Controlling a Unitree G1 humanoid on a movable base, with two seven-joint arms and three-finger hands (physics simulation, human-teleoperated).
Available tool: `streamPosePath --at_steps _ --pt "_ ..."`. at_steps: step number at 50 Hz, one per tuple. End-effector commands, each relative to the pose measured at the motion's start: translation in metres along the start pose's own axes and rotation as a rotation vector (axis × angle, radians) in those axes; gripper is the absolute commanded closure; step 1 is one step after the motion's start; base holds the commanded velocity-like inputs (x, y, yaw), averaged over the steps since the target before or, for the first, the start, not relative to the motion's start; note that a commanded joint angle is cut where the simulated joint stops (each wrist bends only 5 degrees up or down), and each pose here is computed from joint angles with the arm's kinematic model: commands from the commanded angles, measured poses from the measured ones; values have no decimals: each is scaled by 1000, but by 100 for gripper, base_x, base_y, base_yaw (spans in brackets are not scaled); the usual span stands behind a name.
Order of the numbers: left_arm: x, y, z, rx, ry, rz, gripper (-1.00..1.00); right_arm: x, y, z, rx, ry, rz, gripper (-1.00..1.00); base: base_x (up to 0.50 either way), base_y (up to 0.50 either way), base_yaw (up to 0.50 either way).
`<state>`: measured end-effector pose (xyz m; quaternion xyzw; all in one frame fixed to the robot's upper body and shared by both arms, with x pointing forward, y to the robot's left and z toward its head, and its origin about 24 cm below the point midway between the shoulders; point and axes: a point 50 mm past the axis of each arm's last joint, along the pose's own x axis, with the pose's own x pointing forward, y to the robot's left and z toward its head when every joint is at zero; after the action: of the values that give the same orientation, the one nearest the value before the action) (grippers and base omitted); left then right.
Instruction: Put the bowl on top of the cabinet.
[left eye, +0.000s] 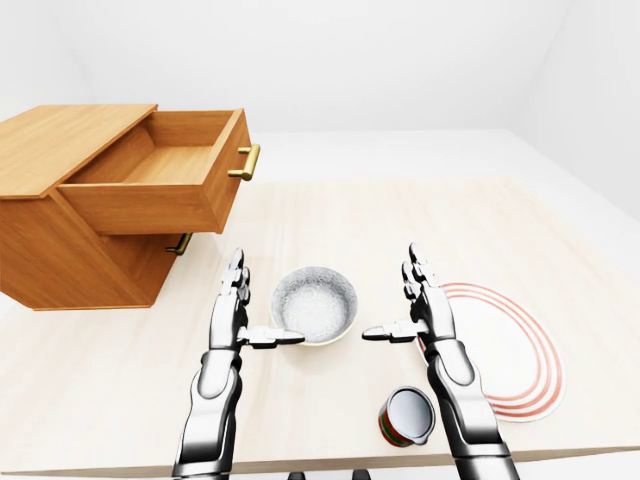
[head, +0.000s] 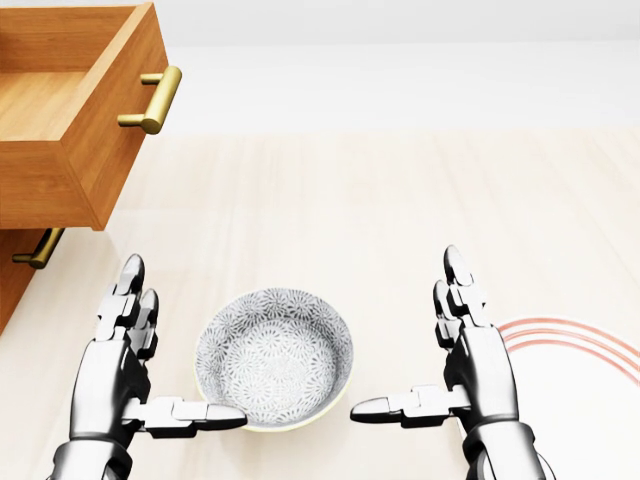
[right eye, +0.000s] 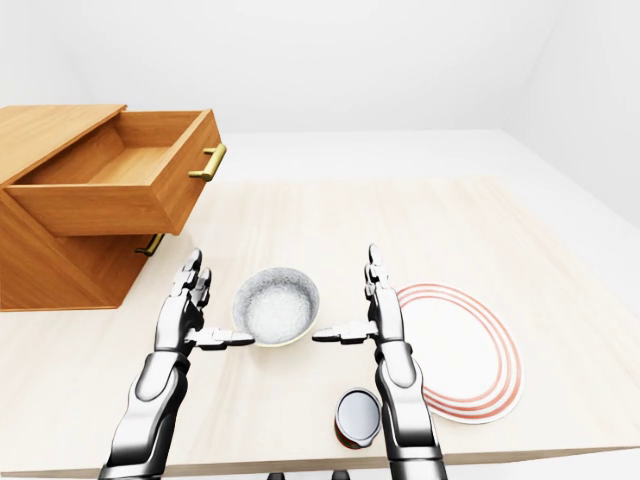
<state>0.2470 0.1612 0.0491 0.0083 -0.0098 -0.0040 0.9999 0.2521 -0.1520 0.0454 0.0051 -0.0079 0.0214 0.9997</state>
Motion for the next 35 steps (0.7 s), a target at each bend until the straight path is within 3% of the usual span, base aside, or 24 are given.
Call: streamPosePath --at_steps 1,10,19,22,27,34,35 --pt "-1 0 0 2 0 0 -100 -2 0 0 1 -1 3 -100 50 0 0" --pt "1 1 -2 16 10 14 -100 1 -2 -2 -4 6 -25 -100 50 0 0" --pt "-3 0 4 45 -6 7 -100 2 -3 -3 -3 10 -30 -100 0 0 0" --pt "-3 -1 7 83 -28 12 -100 4 -3 -5 -1 17 -32 -100 0 0 0" --pt "3 -5 9 235 -104 61 -100 4 -4 -5 0 20 -35 -100 0 0 0" --pt "-5 -10 2 331 -87 72 -100 5 -3 -6 -4 24 -36 -100 0 0 0" --pt "-5 -8 -3 394 -75 123 -100 5 -3 -6 -2 22 -36 -100 0 0 0"
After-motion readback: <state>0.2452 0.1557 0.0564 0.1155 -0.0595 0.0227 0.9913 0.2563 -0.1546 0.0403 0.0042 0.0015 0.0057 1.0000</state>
